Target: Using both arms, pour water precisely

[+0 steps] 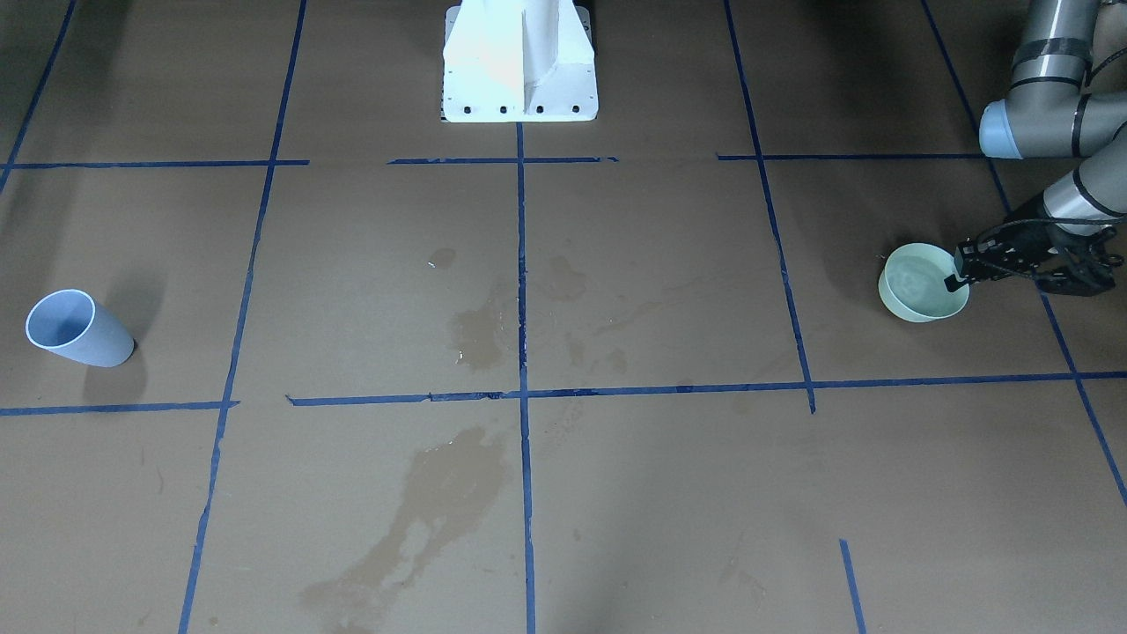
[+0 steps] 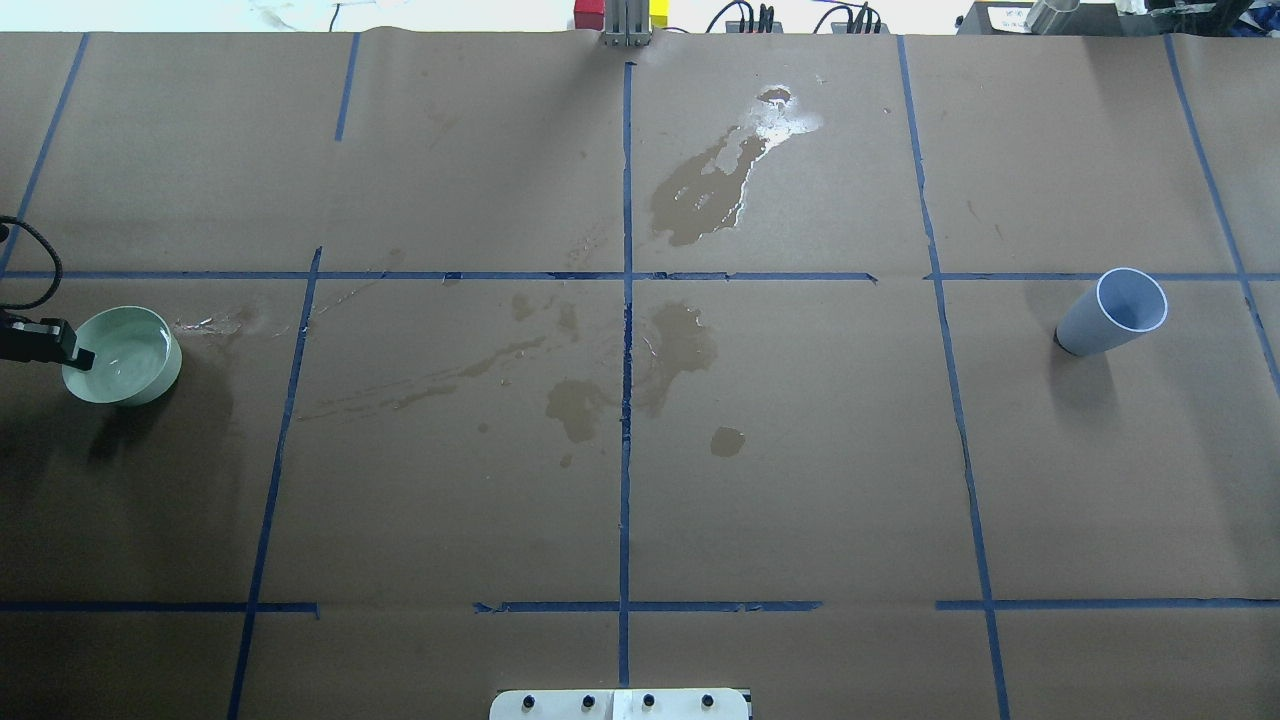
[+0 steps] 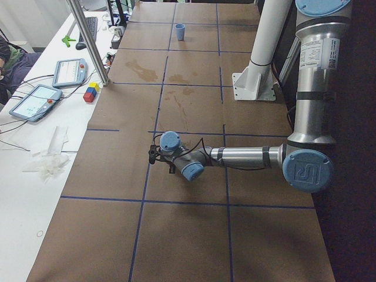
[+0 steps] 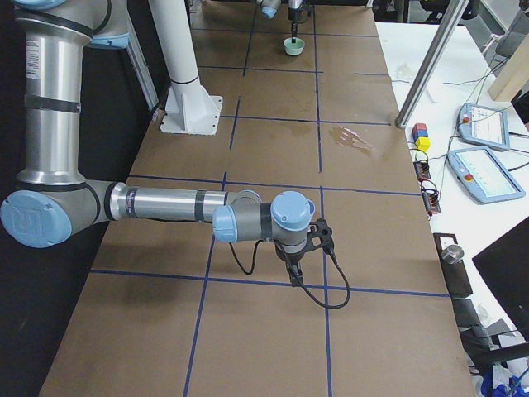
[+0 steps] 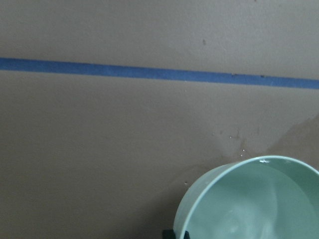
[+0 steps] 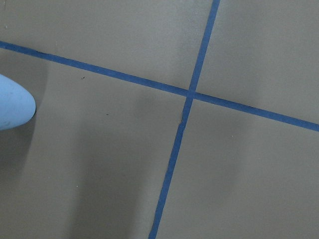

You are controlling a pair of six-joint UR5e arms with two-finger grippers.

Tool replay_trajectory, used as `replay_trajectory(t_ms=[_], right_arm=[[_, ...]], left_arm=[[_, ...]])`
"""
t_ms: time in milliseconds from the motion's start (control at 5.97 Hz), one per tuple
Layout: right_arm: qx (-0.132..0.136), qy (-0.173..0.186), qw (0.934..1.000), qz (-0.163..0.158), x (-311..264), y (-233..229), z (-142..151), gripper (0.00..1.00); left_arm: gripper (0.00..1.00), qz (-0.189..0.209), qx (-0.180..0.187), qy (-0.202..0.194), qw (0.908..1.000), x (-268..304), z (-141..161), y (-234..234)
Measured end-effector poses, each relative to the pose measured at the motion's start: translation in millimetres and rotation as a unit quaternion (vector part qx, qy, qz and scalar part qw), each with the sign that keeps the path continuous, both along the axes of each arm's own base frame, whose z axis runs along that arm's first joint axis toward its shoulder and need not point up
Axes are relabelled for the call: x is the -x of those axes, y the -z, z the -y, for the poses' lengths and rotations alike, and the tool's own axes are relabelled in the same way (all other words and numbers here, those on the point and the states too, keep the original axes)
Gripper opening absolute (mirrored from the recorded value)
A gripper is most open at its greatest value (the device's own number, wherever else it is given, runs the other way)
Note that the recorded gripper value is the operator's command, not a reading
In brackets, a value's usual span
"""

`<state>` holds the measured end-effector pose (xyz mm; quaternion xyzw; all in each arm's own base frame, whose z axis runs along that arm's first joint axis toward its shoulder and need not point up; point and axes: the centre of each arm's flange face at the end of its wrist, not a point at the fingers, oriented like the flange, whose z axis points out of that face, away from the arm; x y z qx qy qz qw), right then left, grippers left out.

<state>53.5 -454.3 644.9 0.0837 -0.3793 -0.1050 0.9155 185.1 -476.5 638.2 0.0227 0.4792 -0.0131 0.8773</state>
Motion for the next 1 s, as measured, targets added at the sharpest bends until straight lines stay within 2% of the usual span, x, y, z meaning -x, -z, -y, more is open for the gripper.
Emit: replay_trajectory(t_ms=[167,335,837,1004], right_arm=[[-0.001,0.000,1.0000,0.000,0.2,0.3,0.1,1.00],[-0.001,0.000,1.0000,0.000,0.2,0.9,0.4,1.00],[-0.009,0.000,1.0000,0.001,0.4,9.4,1.7,1.00],[-0.011,0.001,0.9999,0.001,0.4,10.9,1.8,1.00]], left_arm=[[0.71,0.000,0.001,0.000,1.0000,-3.0,4.6,-0.6],[1.00,-0.001,0.000,-0.001,1.0000,-4.7,6.9,0.2],[1.00,-0.007,-0.013,-0.002,0.9999,-1.4,8.7,12.0],[1.00,-0.002,-0.034,-0.008,0.9994,11.4,12.1,11.8]])
